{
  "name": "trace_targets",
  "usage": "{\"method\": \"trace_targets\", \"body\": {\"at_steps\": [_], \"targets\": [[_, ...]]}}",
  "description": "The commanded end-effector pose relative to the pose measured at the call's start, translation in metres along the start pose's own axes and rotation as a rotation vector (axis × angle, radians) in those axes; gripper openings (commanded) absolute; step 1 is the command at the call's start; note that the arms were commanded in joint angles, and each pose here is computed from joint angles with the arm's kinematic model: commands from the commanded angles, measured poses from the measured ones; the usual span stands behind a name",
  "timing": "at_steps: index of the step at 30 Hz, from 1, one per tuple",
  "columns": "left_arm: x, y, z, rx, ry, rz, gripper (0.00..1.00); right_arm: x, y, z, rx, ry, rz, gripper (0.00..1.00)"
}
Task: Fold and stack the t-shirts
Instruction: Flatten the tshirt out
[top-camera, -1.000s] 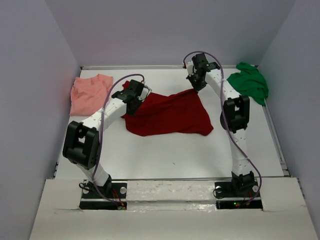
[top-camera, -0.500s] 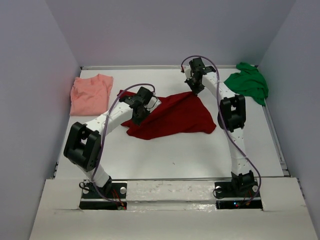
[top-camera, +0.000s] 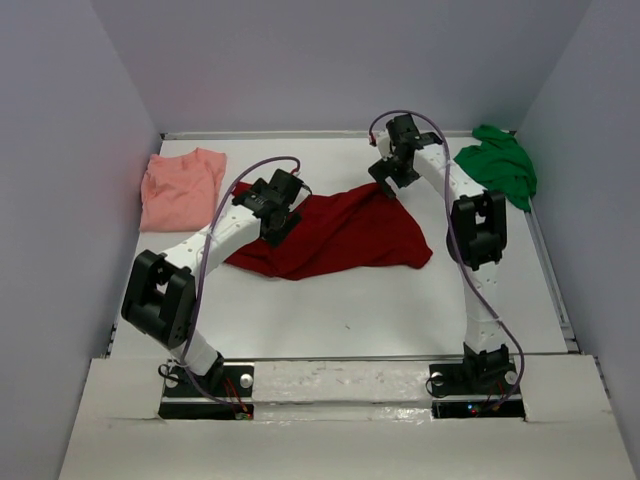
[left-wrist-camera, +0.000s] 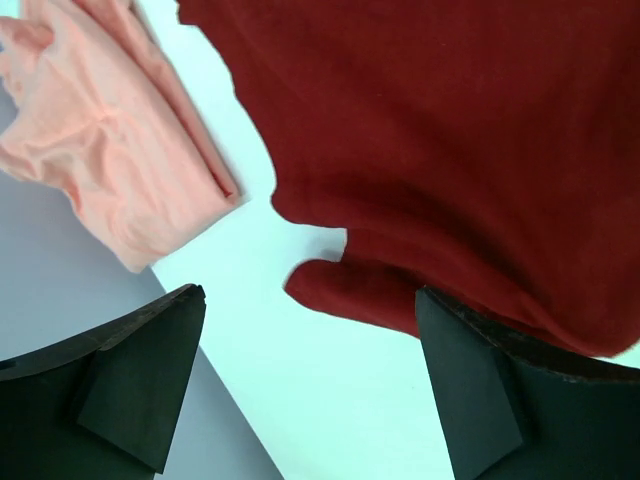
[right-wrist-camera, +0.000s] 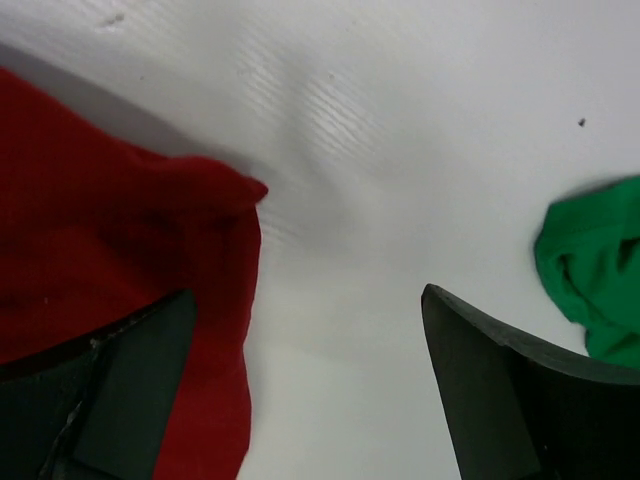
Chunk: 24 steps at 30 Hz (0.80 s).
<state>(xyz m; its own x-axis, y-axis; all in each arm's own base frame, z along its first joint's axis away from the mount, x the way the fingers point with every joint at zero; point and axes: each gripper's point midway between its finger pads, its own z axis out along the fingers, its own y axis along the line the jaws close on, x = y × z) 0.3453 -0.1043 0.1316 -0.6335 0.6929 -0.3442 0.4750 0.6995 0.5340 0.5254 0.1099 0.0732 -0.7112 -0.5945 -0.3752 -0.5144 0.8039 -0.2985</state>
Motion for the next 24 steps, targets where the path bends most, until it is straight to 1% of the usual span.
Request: {"method": "trace_targets", "body": {"at_steps": [1, 2, 5, 7, 8, 9, 10, 11, 13, 14, 15, 17, 18, 24], "targets": [[-0.011, 0.036, -0.017, -0.13, -0.049, -0.05, 0.99, 0.0, -0.025, -0.06, 0.06, -0.069, 0.026, 1.0], [-0.015, 0.038, -0.019, -0.12, -0.066, -0.067, 0.99, 0.001, -0.027, -0.08, 0.065, -0.096, 0.04, 1.0], [-0.019, 0.05, -0.022, -0.121, -0.086, -0.111, 0.99, 0.021, -0.022, -0.099, 0.042, -0.094, 0.066, 1.0], [-0.022, 0.057, -0.023, -0.124, -0.099, -0.128, 0.99, 0.043, -0.013, -0.118, 0.009, -0.095, 0.083, 1.0], [-0.022, 0.059, -0.022, -0.125, -0.1, -0.13, 0.99, 0.067, 0.0, -0.114, -0.023, -0.043, 0.077, 1.0], [-0.021, 0.06, -0.021, -0.125, -0.097, -0.13, 0.99, 0.075, 0.004, -0.129, -0.031, -0.057, 0.079, 1.0], [-0.021, 0.06, -0.021, -0.126, -0.098, -0.132, 0.99, 0.086, 0.01, -0.132, -0.046, -0.04, 0.077, 1.0], [-0.02, 0.06, -0.019, -0.125, -0.095, -0.133, 0.99, 0.112, 0.024, -0.126, -0.074, 0.019, 0.07, 0.98], [-0.018, 0.06, -0.016, -0.125, -0.091, -0.132, 0.99, 0.131, 0.034, -0.13, -0.092, 0.039, 0.074, 0.97], [-0.017, 0.06, -0.015, -0.126, -0.09, -0.139, 0.99, 0.135, 0.039, -0.138, -0.106, 0.021, 0.085, 0.96], [-0.017, 0.06, -0.013, -0.124, -0.088, -0.139, 0.99, 0.151, 0.05, -0.134, -0.136, 0.055, 0.088, 0.95], [-0.014, 0.061, -0.011, -0.125, -0.08, -0.148, 0.99, 0.161, 0.058, -0.136, -0.16, 0.063, 0.1, 0.91], [-0.014, 0.061, -0.011, -0.126, -0.079, -0.149, 0.99, 0.163, 0.066, -0.135, -0.199, 0.064, 0.103, 0.9], [-0.005, 0.065, -0.009, -0.139, -0.069, -0.154, 0.99, 0.18, 0.093, -0.119, -0.305, 0.12, 0.128, 0.84]]}}
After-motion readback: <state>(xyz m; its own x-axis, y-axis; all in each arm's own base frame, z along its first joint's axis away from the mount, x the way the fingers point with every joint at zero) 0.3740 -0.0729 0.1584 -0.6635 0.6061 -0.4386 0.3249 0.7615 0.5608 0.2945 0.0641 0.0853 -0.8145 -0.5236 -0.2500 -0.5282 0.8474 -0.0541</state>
